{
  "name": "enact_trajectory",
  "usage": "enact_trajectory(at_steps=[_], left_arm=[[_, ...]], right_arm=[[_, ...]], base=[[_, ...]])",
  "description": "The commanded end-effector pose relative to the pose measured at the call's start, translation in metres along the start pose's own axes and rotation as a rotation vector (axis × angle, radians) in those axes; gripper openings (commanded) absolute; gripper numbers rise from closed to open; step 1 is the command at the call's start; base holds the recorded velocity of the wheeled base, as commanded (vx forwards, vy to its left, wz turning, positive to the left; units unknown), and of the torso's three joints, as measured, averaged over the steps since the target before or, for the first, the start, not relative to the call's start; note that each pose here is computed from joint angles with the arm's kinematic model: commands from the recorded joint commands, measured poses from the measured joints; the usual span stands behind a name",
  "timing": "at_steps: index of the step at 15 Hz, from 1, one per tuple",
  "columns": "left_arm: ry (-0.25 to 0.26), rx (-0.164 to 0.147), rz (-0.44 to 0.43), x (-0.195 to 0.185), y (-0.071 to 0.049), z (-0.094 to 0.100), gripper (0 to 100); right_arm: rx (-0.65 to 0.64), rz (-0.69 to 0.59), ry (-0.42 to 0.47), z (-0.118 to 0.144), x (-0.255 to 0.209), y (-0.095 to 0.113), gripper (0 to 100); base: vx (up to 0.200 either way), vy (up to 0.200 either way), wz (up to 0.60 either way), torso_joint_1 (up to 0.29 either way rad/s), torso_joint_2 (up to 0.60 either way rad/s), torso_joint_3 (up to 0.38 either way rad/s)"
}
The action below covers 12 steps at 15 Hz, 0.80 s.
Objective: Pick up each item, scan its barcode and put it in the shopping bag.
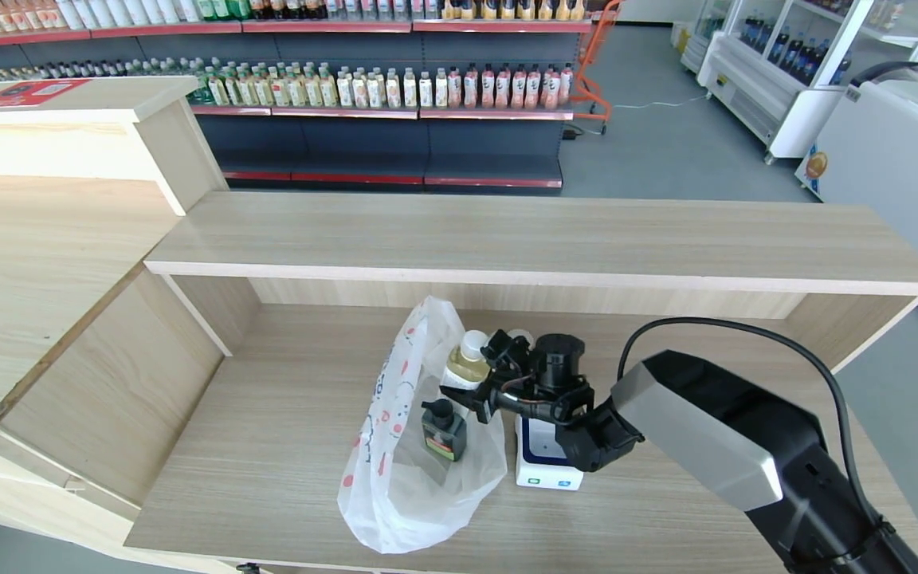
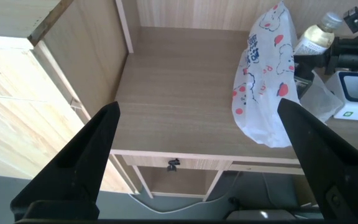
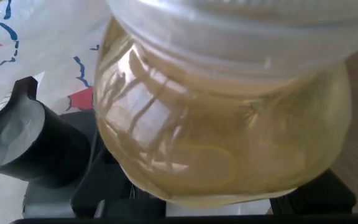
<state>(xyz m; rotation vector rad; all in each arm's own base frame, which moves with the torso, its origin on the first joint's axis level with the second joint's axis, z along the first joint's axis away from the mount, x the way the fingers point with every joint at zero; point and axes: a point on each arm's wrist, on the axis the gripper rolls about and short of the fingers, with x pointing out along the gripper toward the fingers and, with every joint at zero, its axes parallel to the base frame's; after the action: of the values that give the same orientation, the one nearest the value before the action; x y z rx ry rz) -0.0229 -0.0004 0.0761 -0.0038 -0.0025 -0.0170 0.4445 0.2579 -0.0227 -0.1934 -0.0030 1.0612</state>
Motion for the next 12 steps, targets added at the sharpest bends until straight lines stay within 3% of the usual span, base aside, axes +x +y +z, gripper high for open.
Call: enact_trajectory(at_steps=[1, 5, 6, 12], left_arm=[[-0.001, -0.001, 0.0, 0.0, 0.0, 0.0, 100], [-0.001, -0.001, 0.0, 0.0, 0.0, 0.0, 100], [-0.001, -0.001, 0.0, 0.0, 0.0, 0.0, 100], [-0.001, -0.001, 0.0, 0.0, 0.0, 0.0, 100]], right_arm=[[-0.001, 0.003, 0.004, -0.004, 0.001, 0.001, 0], [-0.008, 0.005, 0.005, -0.006, 0.002, 0.002, 0], [-0.003, 0.004, 0.007, -0.006, 0.001, 0.002, 100], [0.071, -0.011, -0.035, 0.017, -0.002, -0.006, 100]], base=[[0.0, 0.0, 0.0, 0.0, 0.0, 0.0], [0.0, 0.0, 0.0, 0.0, 0.0, 0.0], [0.0, 0.0, 0.0, 0.0, 0.0, 0.0], [0.0, 0.0, 0.0, 0.0, 0.0, 0.0]])
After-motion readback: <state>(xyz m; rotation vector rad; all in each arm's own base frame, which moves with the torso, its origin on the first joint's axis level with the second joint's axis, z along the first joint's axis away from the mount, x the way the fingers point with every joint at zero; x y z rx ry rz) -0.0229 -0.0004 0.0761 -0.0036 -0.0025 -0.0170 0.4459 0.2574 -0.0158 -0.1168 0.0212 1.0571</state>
